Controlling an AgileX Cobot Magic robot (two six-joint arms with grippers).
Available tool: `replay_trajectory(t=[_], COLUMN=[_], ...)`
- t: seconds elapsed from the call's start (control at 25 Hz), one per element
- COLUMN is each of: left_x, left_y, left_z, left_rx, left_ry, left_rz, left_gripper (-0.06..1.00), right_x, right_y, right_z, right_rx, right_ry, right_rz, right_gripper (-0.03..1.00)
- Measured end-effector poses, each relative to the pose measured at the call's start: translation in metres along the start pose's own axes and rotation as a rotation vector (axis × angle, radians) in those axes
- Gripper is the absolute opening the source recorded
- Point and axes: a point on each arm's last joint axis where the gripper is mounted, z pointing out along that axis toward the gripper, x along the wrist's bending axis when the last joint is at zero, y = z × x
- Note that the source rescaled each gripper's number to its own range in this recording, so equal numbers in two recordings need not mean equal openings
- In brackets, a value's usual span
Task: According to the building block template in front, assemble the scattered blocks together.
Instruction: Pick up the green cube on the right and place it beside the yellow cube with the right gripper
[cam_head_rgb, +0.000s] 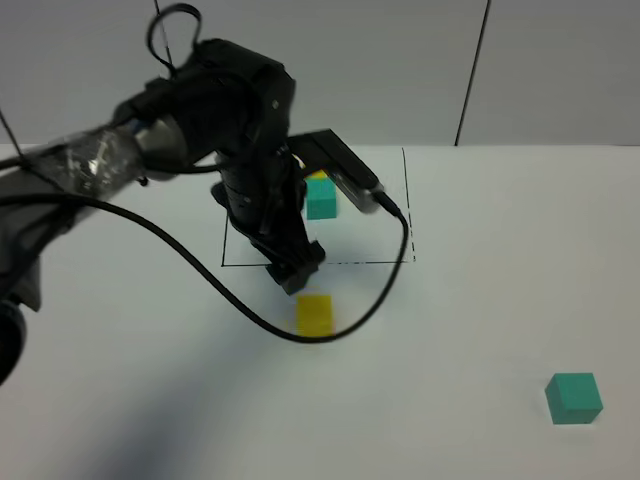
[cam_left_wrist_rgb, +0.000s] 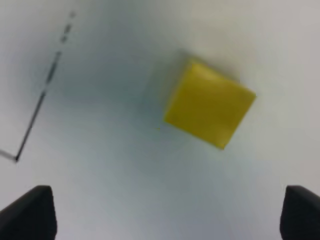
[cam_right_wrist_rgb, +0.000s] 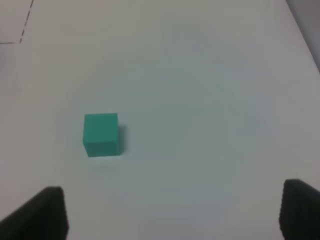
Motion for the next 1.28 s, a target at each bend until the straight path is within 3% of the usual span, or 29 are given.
replay_trajectory(t=[0.12, 0.32, 0.48, 0.56, 0.68, 1.04, 1.28], left_x=[0.035, 0.09, 0.12, 0.122, 0.109, 0.002, -0.05], left_y=[-0.023, -0.089, -0.156, -0.189, -0.228, -0.298, -0.332], left_z=[-0.025, -0.055, -0.074, -0.091, -0.117, -0.19, -0.184], left_rx=[-0.042, -0.074, -0.148, -0.2, -0.279, -0.529, -0.592], left_ry=[0.033, 0.047, 0.082, 0.124, 0.2, 0.372, 0.389], left_rz=[-0.144, -0.394, -0.614, -0.698, -0.778, -0.865, -0.932], left_gripper=[0.99, 0.98, 0.97, 0.97, 0.97, 0.97, 0.97], right_x=[0.0, 0.0, 0.0, 0.0, 0.0, 0.0, 0.0], right_y=[0.0, 0.0, 0.0, 0.0, 0.0, 0.0, 0.0], right_z=[0.0, 0.0, 0.0, 0.0, 0.0, 0.0, 0.0], right_rx=[0.0, 0.0, 0.0, 0.0, 0.0, 0.0, 0.0], right_ry=[0.0, 0.0, 0.0, 0.0, 0.0, 0.0, 0.0], right_rz=[0.0, 0.0, 0.0, 0.0, 0.0, 0.0, 0.0], right_gripper=[0.71, 0.71, 0.71, 0.71, 0.71, 0.71, 0.71])
